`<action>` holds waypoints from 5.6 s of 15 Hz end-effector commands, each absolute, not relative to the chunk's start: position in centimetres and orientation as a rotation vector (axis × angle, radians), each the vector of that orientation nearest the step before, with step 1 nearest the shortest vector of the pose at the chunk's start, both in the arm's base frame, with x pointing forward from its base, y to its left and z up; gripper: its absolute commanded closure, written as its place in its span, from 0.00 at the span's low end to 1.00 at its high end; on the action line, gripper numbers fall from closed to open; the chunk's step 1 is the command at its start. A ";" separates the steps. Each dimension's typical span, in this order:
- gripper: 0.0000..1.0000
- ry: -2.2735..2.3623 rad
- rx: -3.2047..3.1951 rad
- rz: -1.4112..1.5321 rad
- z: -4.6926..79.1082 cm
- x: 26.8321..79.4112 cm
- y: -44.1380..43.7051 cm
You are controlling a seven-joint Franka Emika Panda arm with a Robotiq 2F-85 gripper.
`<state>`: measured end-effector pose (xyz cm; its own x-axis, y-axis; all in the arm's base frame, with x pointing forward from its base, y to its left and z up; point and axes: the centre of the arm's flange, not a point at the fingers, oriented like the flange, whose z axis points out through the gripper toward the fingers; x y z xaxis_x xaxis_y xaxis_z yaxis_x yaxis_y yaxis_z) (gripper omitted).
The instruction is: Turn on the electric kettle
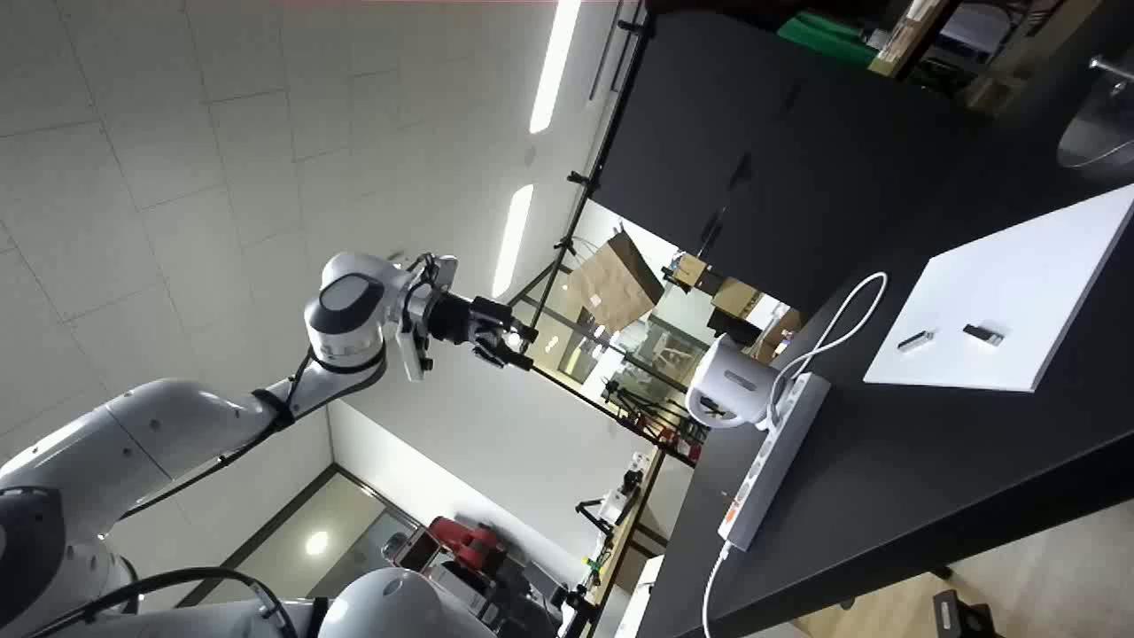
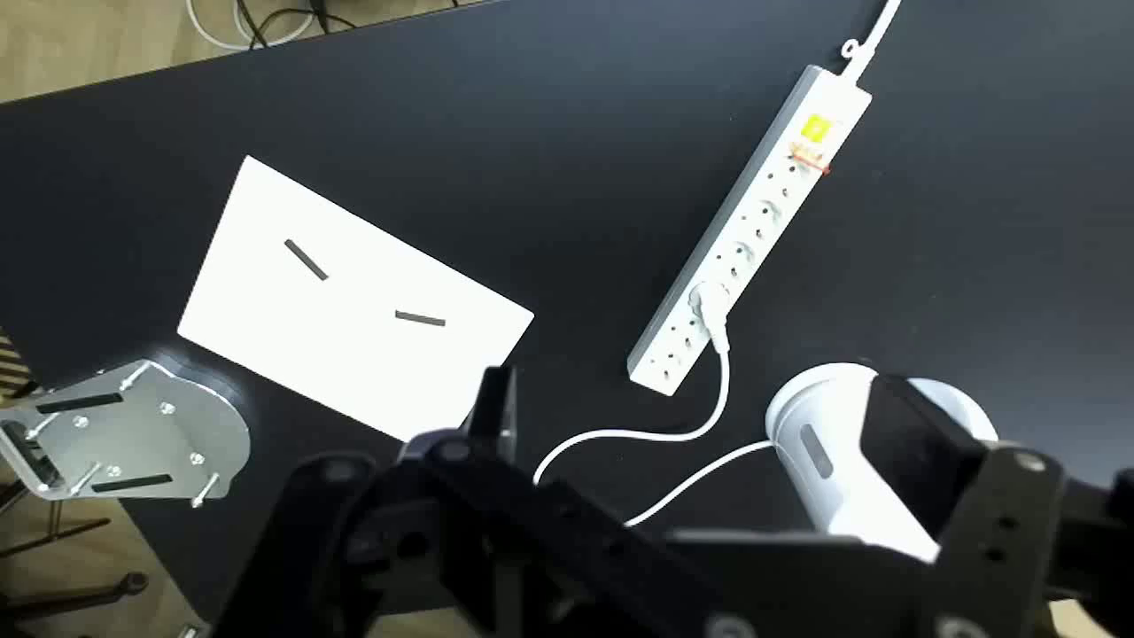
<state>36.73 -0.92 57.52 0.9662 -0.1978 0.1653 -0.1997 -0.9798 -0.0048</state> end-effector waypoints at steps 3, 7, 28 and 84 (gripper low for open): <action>0.00 -0.314 3.103 0.268 57.6 36.7 -0.9; 0.00 -0.314 3.103 0.270 57.7 36.7 -0.9; 0.33 -0.292 2.951 0.454 50.7 50.7 5.8; 1.00 -0.461 3.056 0.575 33.8 63.8 24.4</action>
